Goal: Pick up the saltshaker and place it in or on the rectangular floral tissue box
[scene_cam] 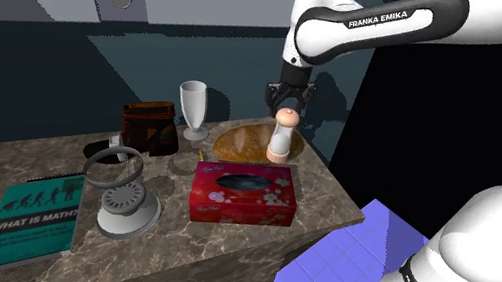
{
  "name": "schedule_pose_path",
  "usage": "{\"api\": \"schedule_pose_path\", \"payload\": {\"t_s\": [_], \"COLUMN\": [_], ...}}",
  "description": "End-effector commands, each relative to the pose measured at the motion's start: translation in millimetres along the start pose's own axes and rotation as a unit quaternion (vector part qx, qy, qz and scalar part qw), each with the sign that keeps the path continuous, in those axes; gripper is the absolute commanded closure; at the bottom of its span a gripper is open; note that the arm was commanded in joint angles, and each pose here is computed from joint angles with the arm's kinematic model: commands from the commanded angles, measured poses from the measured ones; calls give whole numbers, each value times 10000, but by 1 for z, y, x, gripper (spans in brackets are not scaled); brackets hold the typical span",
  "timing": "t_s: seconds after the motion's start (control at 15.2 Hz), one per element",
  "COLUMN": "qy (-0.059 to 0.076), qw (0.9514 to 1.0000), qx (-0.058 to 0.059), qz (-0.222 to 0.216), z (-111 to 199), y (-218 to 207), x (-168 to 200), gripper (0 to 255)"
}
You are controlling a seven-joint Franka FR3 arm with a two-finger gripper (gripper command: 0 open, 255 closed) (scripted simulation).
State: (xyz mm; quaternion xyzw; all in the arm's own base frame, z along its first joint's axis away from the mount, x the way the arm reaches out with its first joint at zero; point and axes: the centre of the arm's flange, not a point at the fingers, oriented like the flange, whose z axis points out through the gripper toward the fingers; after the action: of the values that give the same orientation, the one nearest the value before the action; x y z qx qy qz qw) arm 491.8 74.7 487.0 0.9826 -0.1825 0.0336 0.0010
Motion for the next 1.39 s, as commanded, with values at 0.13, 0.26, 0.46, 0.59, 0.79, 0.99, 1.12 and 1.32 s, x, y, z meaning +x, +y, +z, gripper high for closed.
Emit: {"api": "schedule_pose_path", "payload": {"t_s": [0.13, 0.26, 0.46, 0.59, 0.79, 0.99, 1.12, 1.32], "qy": [-1, -1, -1, -1, -1, -1, -1, -1], "qw": [10000, 10000, 10000, 10000, 10000, 10000, 10000, 10000], "qx": [-1, -1, -1, -1, -1, -1, -1, -1], "qz": [0, 0, 0, 0, 0, 0, 0, 0], "z": [-20, -30, -46, -56, -72, -85, -97, -114], "y": [0, 0, 0, 0, -1, -11, -32, -63], "x": [2, 2, 4, 4, 5, 0, -12, -30], "gripper": [255, 255, 255, 255, 255, 255, 255, 255]}}
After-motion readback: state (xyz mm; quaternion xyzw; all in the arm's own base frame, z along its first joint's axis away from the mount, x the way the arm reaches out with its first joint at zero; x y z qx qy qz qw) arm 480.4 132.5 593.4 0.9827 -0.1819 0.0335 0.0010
